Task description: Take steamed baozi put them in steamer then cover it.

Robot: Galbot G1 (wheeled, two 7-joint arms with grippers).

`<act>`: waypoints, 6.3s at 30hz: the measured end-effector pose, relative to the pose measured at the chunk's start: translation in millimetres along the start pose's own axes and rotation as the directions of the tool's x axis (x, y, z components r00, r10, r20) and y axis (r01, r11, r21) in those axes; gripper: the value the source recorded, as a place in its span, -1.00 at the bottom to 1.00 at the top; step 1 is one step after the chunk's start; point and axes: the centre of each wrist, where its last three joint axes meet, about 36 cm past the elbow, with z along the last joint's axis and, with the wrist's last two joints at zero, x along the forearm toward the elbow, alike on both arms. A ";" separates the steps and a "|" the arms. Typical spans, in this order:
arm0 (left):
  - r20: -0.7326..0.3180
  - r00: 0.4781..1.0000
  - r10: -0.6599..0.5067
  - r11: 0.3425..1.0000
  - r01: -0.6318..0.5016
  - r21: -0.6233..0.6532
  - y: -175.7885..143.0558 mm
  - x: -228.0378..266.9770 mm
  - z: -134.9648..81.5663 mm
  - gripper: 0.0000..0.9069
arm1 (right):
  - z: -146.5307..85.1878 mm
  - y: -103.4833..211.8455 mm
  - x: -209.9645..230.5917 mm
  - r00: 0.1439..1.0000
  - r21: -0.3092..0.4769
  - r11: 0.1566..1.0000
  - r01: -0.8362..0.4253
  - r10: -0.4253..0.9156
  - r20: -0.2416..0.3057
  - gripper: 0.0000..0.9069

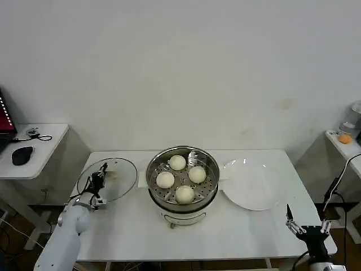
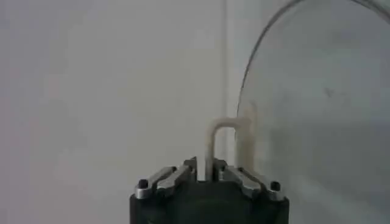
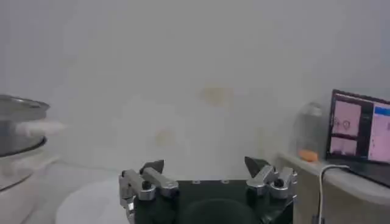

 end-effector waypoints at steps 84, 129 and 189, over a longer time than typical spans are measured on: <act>0.114 0.993 -0.037 0.996 0.027 0.086 166.1 102.8 -352.4 -1.00 | 42.6 57.4 0.4 0.992 0.014 0.994 0.104 -0.103 -0.070 1.00; 0.097 0.995 -0.036 0.998 0.029 0.064 153.3 98.2 -359.0 1.00 | 48.1 64.0 4.8 0.989 -0.005 0.992 0.129 -0.129 -0.070 1.00; -0.122 0.992 -0.026 0.165 0.124 0.978 64.8 270.4 -114.2 1.00 | 16.6 77.9 47.0 0.947 -0.065 0.962 0.265 -0.272 -0.169 1.00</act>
